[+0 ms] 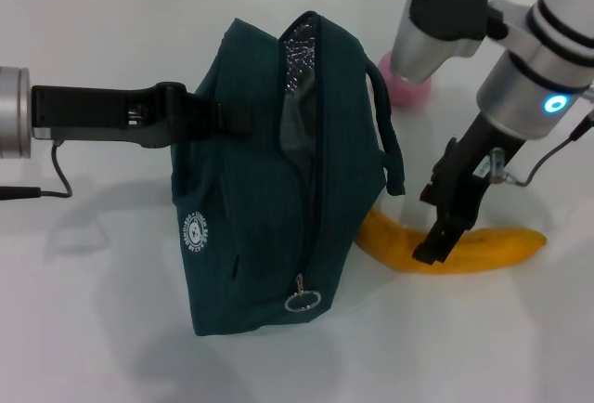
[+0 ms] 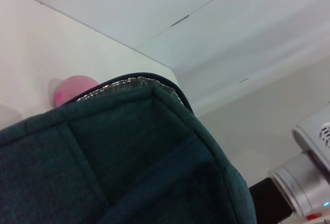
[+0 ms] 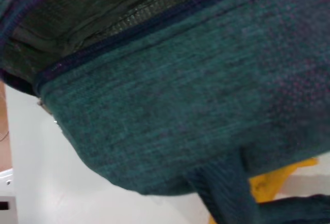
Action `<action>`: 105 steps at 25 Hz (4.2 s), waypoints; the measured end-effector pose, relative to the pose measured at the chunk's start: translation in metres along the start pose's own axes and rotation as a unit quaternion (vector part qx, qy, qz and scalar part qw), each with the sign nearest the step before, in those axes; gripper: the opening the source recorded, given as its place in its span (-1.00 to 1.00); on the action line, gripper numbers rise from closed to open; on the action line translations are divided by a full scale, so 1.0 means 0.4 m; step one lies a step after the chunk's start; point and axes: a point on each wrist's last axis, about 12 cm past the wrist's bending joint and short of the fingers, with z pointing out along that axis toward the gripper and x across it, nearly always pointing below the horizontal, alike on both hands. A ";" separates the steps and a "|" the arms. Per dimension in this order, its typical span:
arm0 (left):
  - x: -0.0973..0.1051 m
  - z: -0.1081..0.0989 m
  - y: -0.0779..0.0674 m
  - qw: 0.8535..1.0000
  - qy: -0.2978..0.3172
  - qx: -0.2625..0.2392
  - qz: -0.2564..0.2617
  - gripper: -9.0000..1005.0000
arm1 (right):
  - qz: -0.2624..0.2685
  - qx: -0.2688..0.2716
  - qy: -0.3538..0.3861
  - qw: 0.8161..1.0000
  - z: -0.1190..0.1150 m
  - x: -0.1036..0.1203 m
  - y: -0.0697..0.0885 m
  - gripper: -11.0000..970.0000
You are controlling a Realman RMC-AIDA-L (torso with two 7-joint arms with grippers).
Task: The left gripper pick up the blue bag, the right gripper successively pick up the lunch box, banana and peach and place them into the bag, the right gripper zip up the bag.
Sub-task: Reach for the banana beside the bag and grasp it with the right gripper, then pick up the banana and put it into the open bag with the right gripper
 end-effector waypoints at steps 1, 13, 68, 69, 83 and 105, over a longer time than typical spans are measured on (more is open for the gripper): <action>0.000 0.000 0.000 1.000 0.000 0.000 0.000 -0.90 | -0.001 -0.002 0.001 1.000 0.006 -0.002 0.001 0.77; -0.001 0.001 -0.001 1.000 0.000 0.000 0.000 -0.90 | -0.009 -0.003 0.010 1.000 0.049 -0.007 0.005 0.77; -0.009 -0.002 -0.004 1.000 -0.006 0.003 0.010 -0.91 | 0.127 0.027 -0.068 0.989 -0.098 0.108 -0.066 -0.11; -0.008 -0.002 -0.004 1.000 -0.006 0.004 0.010 -0.91 | 0.135 0.027 -0.091 0.986 -0.127 0.116 -0.068 -0.11; 0.003 -0.009 -0.002 1.000 -0.012 0.011 0.005 -0.91 | 0.045 -0.028 -0.396 0.917 -0.323 0.149 0.006 -0.11; 0.000 -0.004 -0.007 1.000 -0.004 0.015 -0.001 -0.90 | -0.053 -0.095 -0.648 0.754 -0.127 0.184 -0.006 -0.11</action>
